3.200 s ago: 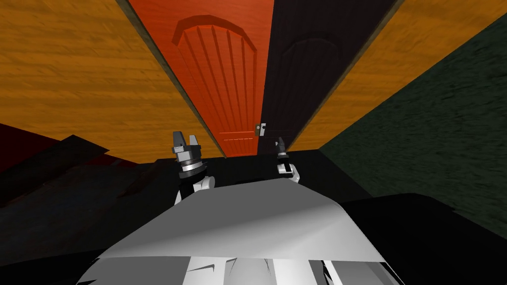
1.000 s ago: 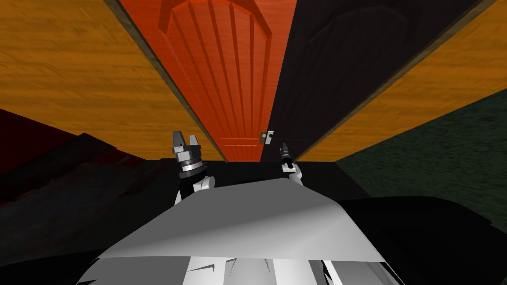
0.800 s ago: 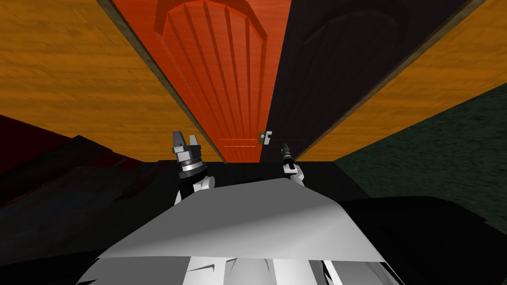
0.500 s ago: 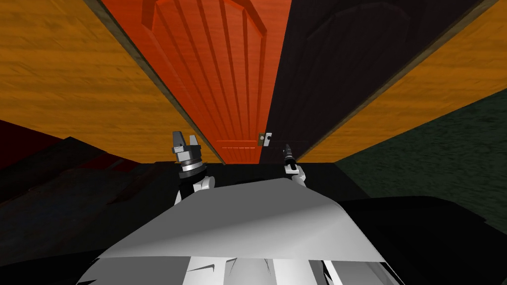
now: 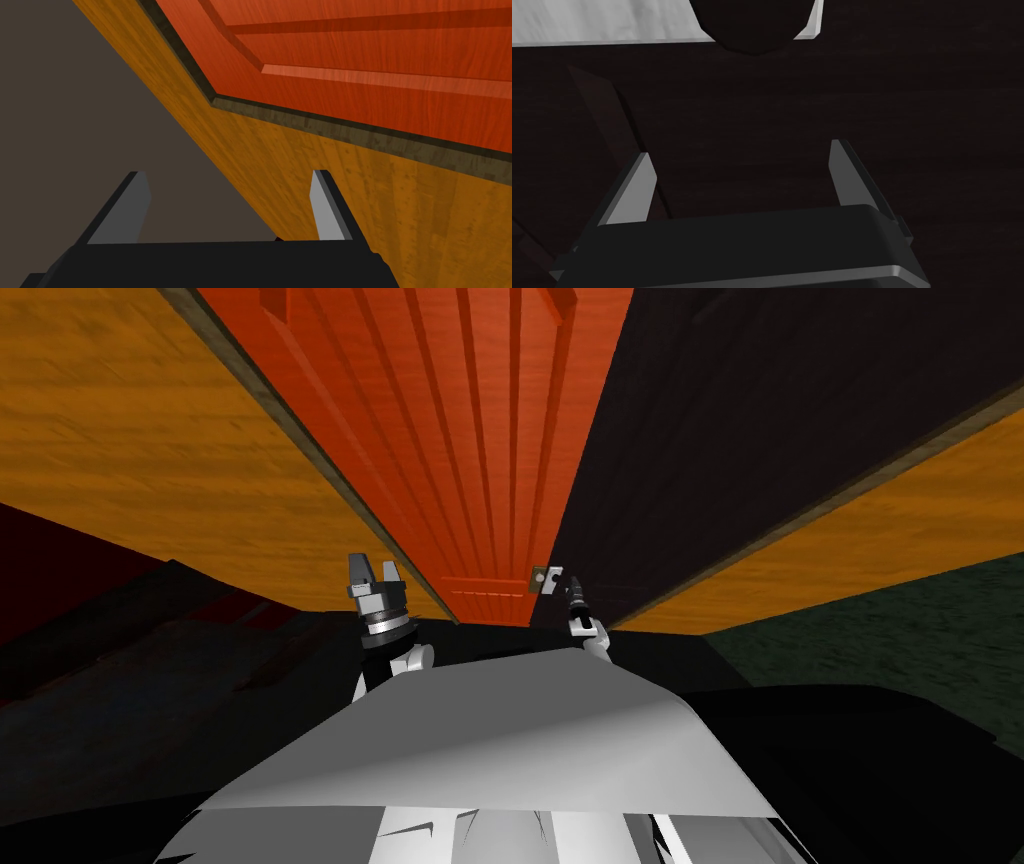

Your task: Pull the door open

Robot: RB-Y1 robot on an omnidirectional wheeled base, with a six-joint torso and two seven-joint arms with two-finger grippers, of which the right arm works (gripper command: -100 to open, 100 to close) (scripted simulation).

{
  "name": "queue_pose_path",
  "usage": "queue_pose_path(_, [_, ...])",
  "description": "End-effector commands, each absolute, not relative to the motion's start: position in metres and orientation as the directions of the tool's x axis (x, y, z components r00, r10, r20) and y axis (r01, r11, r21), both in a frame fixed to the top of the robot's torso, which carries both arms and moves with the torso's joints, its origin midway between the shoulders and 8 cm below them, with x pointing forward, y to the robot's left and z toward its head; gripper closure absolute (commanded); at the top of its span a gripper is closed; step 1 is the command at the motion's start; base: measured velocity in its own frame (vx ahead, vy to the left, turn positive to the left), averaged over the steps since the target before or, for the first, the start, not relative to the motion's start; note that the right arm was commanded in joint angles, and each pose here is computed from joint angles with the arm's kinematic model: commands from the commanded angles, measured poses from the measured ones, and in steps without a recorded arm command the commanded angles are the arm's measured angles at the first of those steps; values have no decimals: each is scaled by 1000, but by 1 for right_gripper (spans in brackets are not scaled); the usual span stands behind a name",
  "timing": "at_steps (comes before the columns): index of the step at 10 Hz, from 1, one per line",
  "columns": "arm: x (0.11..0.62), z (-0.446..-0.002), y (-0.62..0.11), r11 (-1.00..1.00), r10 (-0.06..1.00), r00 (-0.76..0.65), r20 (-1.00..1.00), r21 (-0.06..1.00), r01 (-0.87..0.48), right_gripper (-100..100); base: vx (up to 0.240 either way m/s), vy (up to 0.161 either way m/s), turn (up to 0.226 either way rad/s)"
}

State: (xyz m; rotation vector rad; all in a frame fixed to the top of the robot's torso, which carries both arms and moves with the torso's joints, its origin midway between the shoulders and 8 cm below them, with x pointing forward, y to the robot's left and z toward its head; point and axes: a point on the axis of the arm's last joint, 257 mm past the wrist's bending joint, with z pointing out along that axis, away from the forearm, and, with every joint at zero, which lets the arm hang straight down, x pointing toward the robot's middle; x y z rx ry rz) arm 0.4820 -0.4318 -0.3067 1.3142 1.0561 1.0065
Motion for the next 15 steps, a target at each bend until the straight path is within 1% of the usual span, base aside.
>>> queue_pose_path(1, [497,-299,-416,10,977,211,-12,1000,6,-100,175,102,137])
queue_pose_path(2, [491,-300,-420,13,975,220,-15,1000,10,-100,74,46,13])
queue_pose_path(3, [491,-300,-420,13,975,220,-15,1000,10,100,-7,-4,-12])
queue_pose_path(8, [491,-300,-420,13,975,220,-15,1000,10,100,-16,-11,-1])
queue_pose_path(9, [478,-307,-441,22,968,251,-30,999,33,-100,-142,-62,-193])
queue_pose_path(11, [471,-311,-451,25,964,265,-37,999,45,-100,-233,-66,-91])
queue_pose_path(12, [470,-311,-452,25,963,265,-37,999,47,-100,-199,25,-33])
queue_pose_path(14, [472,-310,-442,20,968,249,-29,999,41,-100,-205,89,22])
queue_pose_path(15, [479,-306,-426,12,974,224,-18,1000,27,-100,-180,113,105])
